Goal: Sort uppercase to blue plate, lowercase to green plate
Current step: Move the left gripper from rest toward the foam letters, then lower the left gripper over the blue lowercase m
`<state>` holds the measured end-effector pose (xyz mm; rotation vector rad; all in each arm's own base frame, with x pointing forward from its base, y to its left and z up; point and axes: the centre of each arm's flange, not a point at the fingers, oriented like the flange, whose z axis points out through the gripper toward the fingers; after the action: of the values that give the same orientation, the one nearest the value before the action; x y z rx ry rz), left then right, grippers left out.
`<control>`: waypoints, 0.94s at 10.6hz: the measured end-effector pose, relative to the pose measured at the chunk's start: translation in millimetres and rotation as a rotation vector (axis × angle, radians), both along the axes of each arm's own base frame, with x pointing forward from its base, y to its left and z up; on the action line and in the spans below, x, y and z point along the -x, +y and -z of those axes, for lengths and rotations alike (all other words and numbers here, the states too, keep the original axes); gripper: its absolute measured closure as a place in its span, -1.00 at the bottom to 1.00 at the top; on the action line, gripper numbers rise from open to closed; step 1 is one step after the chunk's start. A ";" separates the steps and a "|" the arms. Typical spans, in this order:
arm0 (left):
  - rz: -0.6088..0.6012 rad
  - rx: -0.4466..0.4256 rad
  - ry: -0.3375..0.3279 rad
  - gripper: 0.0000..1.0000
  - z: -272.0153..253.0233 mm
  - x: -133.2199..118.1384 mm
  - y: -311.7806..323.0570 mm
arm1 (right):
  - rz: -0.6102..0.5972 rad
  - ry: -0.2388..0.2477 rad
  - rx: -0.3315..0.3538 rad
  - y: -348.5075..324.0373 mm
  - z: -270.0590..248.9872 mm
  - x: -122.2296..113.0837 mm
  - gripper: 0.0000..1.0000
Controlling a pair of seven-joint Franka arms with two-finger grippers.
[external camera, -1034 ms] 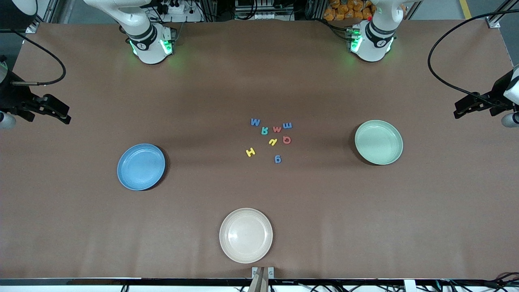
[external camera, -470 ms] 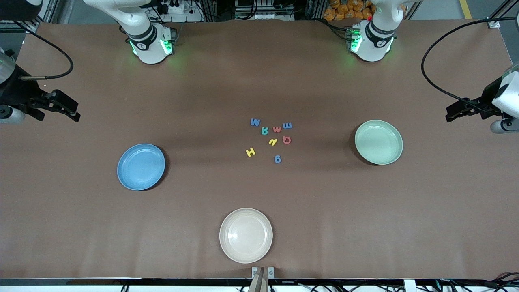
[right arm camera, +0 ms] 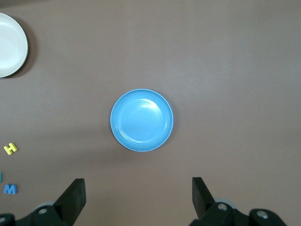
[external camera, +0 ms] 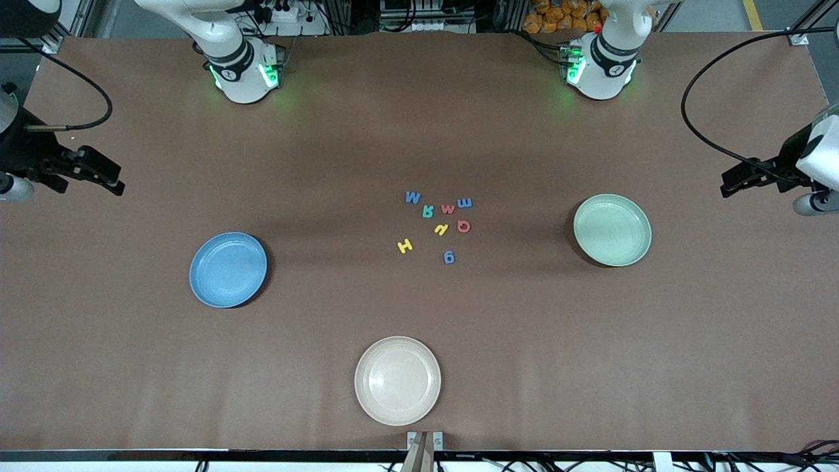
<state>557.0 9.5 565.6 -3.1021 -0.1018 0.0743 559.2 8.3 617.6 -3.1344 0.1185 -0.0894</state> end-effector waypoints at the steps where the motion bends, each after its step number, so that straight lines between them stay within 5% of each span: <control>1: -0.003 0.024 0.010 -1.00 1.6 1.0 -2.5 | 0.010 0.002 0.000 -5.8 0.8 -0.4 -1.00; 5: 0.000 0.105 0.037 -1.00 36.8 2.8 -23.9 | 0.009 0.022 0.001 -5.4 17.5 -9.8 -1.00; 10: -0.137 0.118 0.000 -1.00 107.4 28.2 -172.7 | -0.035 0.027 -0.003 21.4 24.8 -13.9 -1.00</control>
<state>528.8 -163.1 458.2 -3.2087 -0.3217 0.0865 573.1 29.7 592.8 -3.1343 0.0630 -0.0471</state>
